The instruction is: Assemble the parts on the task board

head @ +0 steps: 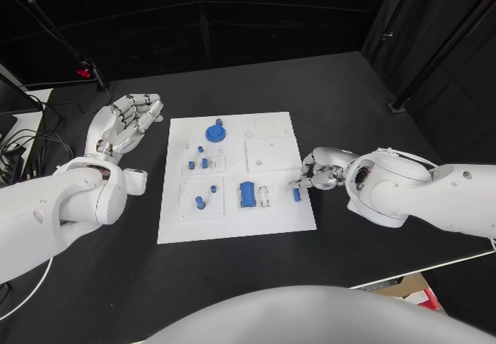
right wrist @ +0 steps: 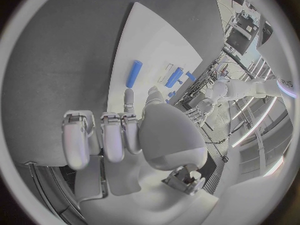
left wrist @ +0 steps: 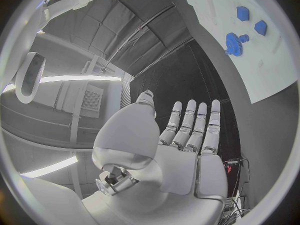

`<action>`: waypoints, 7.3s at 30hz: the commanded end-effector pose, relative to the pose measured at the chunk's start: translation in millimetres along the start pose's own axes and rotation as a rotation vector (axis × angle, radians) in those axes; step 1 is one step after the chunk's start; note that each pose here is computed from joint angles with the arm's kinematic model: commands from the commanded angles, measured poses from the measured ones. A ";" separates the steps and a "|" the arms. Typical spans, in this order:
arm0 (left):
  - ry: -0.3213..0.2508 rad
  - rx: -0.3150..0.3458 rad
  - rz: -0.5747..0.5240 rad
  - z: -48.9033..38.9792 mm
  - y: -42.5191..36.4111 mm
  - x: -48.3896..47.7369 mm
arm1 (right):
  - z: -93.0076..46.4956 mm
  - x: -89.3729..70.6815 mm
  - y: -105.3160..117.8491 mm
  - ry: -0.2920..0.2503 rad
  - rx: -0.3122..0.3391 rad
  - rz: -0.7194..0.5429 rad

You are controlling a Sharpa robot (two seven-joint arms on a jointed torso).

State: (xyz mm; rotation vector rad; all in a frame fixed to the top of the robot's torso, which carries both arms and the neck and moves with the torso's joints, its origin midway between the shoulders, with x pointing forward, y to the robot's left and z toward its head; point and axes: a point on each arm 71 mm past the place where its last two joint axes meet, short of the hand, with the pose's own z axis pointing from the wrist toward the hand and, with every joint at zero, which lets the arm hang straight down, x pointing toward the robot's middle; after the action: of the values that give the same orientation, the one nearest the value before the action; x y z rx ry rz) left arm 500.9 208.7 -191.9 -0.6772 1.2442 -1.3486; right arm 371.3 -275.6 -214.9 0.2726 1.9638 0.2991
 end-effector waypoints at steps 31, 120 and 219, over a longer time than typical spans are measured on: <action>0.008 0.045 -0.008 -0.4 -2.8 1.0 | 11.8 12.1 2.6 0.118 0.094 -0.123; 0.008 0.035 -0.009 -1.0 -1.8 -0.4 | 7.1 14.3 12.8 0.102 -0.004 0.437; 0.015 0.027 -0.014 -0.3 -1.5 2.0 | 23.4 40.2 38.4 0.298 0.110 0.577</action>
State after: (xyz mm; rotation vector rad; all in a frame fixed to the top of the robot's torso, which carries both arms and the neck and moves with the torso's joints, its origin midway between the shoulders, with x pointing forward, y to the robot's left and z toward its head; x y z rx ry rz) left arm 500.3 208.0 -194.0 -0.6796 1.2529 -1.3582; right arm 378.8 -225.6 -247.2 0.9579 2.1665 0.6403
